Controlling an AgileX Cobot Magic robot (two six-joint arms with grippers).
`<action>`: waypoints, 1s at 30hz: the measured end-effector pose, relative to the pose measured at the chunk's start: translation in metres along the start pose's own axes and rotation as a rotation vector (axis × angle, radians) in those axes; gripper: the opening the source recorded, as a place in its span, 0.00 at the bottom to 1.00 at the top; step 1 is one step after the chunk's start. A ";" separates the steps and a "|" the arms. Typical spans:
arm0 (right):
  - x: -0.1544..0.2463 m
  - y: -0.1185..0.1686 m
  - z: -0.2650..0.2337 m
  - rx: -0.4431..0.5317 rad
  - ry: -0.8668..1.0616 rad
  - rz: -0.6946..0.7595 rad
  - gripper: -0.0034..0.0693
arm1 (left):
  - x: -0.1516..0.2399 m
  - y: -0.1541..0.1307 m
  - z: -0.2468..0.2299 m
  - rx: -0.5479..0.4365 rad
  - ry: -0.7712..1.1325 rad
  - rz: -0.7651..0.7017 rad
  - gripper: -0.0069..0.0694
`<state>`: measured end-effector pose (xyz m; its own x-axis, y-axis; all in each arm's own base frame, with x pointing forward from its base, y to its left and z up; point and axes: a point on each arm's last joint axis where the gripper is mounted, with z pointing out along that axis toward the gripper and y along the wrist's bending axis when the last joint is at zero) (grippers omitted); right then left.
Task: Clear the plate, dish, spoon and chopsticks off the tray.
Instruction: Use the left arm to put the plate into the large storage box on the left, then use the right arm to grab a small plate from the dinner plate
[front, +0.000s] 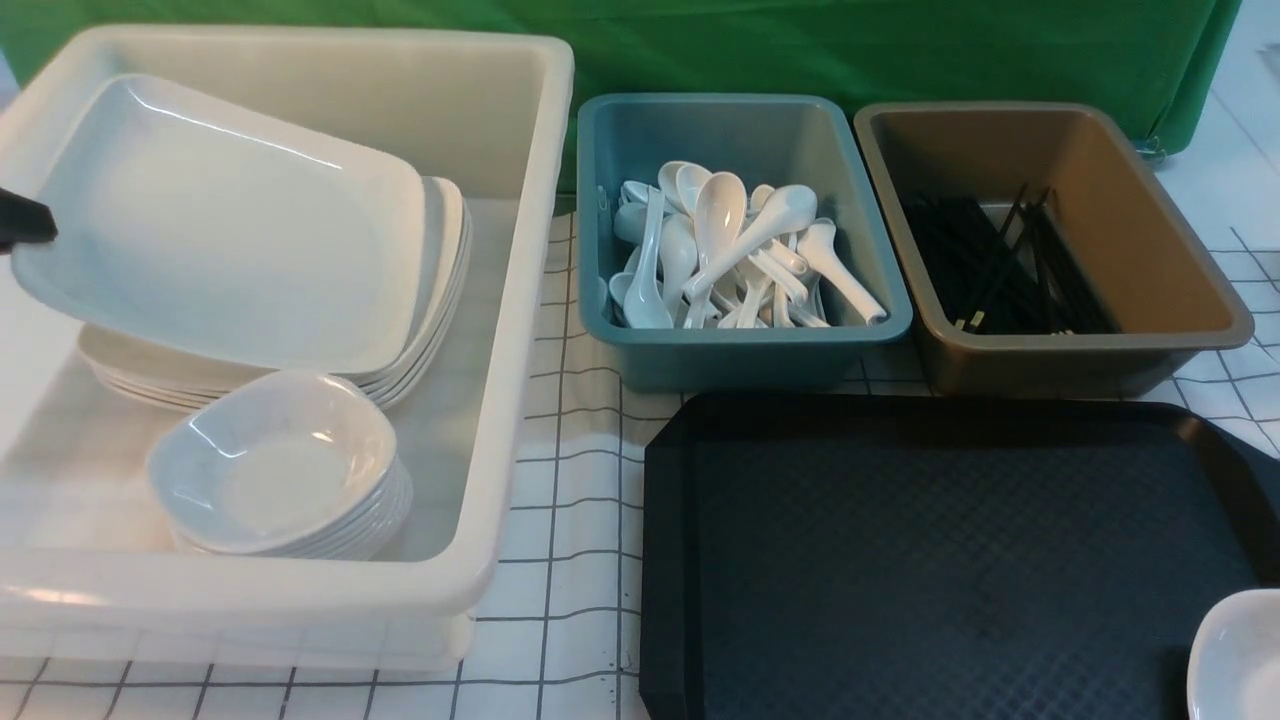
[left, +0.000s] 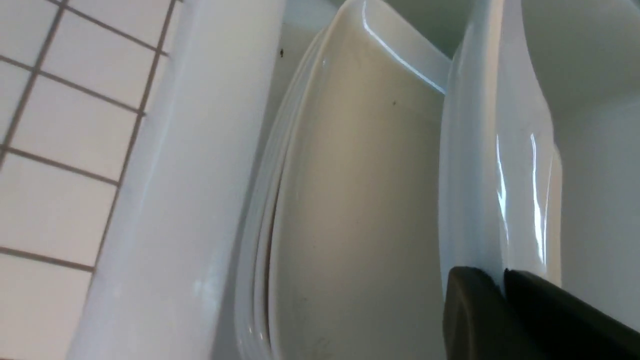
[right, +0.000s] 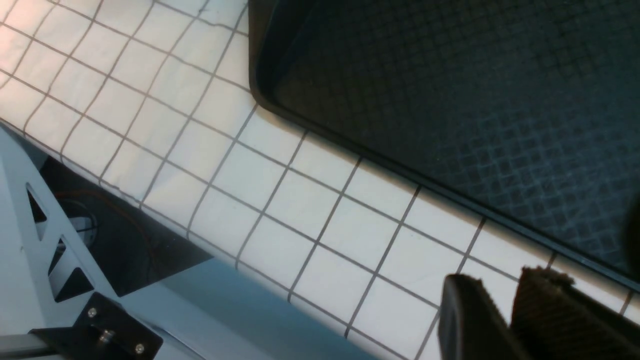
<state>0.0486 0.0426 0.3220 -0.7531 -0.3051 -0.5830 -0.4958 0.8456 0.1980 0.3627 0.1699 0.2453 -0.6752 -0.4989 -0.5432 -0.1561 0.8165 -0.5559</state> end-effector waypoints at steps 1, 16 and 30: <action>0.000 0.000 0.000 0.000 -0.001 0.001 0.32 | 0.000 0.000 0.001 -0.014 0.002 0.015 0.14; 0.000 0.000 0.000 0.000 -0.003 0.014 0.34 | -0.001 0.004 0.011 -0.143 -0.016 0.102 0.54; -0.003 -0.003 0.007 0.004 0.071 0.140 0.09 | 0.030 -0.033 0.020 -0.031 0.372 0.026 0.09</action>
<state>0.0550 0.0440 0.3177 -0.8437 -0.2139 -0.4923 -0.3817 0.8839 0.2701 0.3621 0.1223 0.2343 -0.8943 -0.3427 -0.2877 -0.1532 0.8387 -0.5226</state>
